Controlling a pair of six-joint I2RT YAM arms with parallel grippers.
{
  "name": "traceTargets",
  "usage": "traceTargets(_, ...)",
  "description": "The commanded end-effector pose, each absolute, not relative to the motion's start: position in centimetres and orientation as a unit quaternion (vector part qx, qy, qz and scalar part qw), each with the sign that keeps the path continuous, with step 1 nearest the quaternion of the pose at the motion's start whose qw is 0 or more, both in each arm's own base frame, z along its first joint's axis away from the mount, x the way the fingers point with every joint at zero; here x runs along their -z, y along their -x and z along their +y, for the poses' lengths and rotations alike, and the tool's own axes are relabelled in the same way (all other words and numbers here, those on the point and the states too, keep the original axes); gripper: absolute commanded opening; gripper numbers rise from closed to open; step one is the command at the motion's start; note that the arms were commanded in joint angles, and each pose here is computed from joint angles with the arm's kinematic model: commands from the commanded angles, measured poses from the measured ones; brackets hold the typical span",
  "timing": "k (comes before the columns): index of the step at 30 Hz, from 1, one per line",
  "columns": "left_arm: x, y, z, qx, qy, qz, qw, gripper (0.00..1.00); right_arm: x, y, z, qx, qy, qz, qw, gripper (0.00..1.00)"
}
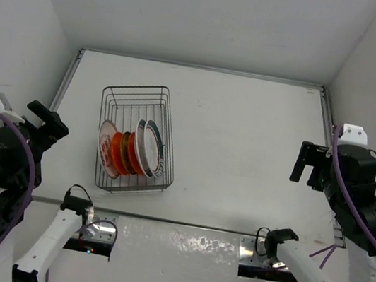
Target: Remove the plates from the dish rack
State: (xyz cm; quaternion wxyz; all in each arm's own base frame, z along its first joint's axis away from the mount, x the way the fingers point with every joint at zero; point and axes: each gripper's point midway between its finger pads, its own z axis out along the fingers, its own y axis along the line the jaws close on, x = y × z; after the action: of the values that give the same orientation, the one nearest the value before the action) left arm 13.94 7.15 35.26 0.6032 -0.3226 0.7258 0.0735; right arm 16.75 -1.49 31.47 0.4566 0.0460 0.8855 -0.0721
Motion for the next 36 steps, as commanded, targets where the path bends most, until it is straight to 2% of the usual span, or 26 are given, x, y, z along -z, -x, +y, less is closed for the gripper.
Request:
traceTargets(1,-37.6,-14.6,7.1,-0.059,0.337,0.707,0.619,1.0,-32.6,-17.8,-1.4,0.068,-0.064,0.873,0.478,0.99)
traceTargets(5,-38.1,-15.7,6.6,-0.046,0.339,0.711,0.614,1.0,-31.7,-18.4,-1.0,0.066,-0.064,0.88,0.465,0.99)
traceTargets(8,-36.7,-16.5,6.9,-0.067,0.358,0.728,0.581,1.0,-30.3,-19.2,-0.4,0.062,-0.052,0.887,0.455,0.99)
traceTargets(12,-31.3,-19.2,7.1,-0.144,0.36,0.797,0.463,0.99,-28.3,-20.8,0.3,0.061,-0.058,0.902,0.423,0.99)
traceTargets(14,-29.6,-20.9,6.4,-0.151,0.343,0.823,0.427,0.97,-26.5,-21.6,0.9,0.067,-0.061,0.922,0.376,0.99)
traceTargets(16,-28.3,-23.2,4.9,-0.13,0.324,0.85,0.394,0.95,-25.0,-21.6,1.5,0.064,-0.055,0.94,0.33,0.99)
traceTargets(20,-28.1,-25.7,1.4,-0.043,0.289,0.867,0.403,0.91,-20.5,-20.6,2.4,0.06,-0.033,0.967,0.246,0.99)
traceTargets(24,-25.5,-25.6,-2.1,-0.01,0.239,0.899,0.367,0.84,-18.1,-19.8,2.8,0.046,-0.028,0.972,0.231,0.99)
traceTargets(26,-24.4,-25.2,-2.9,-0.026,0.224,0.908,0.353,0.82,-17.4,-19.6,3.2,0.037,-0.025,0.974,0.223,0.99)
traceTargets(28,-22.5,-24.3,-3.2,-0.042,0.21,0.92,0.329,0.76,-17.2,-19.6,3.2,0.036,-0.022,0.974,0.222,0.99)
traceTargets(32,-20.0,-23.0,-1.9,-0.083,0.2,0.928,0.302,0.52,-17.3,-19.7,3.3,0.034,-0.018,0.973,0.225,0.99)
traceTargets(36,-18.7,-22.1,-1.3,-0.105,0.187,0.935,0.282,0.45,-17.5,-19.9,3.4,0.032,-0.016,0.973,0.228,0.99)
